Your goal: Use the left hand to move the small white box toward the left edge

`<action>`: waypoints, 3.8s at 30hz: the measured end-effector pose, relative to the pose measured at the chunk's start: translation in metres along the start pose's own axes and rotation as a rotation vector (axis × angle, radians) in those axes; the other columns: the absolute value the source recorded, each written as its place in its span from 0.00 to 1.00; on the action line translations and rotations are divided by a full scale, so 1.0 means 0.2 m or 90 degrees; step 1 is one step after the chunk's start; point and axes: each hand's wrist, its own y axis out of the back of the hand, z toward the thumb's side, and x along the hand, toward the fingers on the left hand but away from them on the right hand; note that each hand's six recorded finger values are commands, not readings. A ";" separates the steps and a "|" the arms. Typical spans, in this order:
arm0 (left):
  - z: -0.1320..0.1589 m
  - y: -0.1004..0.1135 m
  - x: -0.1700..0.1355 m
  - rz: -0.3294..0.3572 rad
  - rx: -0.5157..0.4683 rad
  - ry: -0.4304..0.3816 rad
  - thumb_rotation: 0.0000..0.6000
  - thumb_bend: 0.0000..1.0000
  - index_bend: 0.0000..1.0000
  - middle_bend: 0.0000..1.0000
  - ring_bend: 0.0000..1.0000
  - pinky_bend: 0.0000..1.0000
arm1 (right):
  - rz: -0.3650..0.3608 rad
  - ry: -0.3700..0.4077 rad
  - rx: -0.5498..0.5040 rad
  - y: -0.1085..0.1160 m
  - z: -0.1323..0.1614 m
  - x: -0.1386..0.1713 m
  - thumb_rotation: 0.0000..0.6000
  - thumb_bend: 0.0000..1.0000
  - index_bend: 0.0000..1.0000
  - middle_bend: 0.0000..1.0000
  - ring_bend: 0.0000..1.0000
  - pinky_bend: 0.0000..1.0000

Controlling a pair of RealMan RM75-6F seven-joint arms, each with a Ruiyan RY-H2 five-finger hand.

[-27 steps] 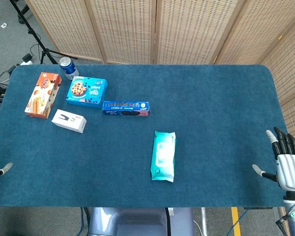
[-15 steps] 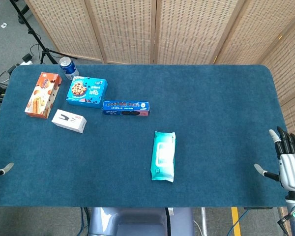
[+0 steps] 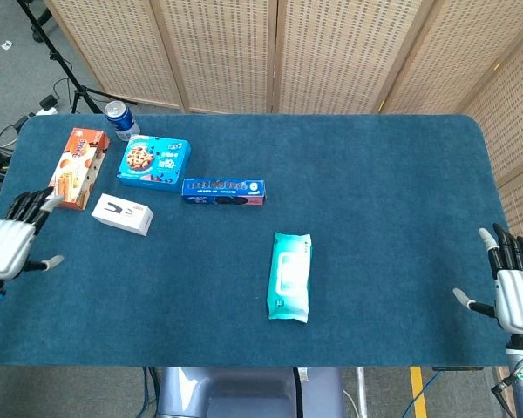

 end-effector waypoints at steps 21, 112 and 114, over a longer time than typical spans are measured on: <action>0.22 -0.35 0.57 -0.099 0.083 -0.032 1.00 0.04 0.17 0.01 0.01 0.09 | 0.023 -0.020 0.012 -0.06 -0.02 -0.03 1.00 0.00 0.00 0.00 0.00 0.00; 0.14 -0.36 0.19 -0.263 -0.002 -0.016 1.00 0.20 0.00 0.00 0.00 0.00 | 0.039 -0.014 -0.018 -0.05 -0.02 -0.02 1.00 0.00 0.00 0.00 0.00 0.00; 0.16 -0.39 0.20 -0.257 -0.013 -0.022 1.00 0.20 0.02 0.00 0.00 0.04 | 0.039 -0.016 -0.019 -0.04 -0.02 -0.02 1.00 0.00 0.00 0.00 0.00 0.00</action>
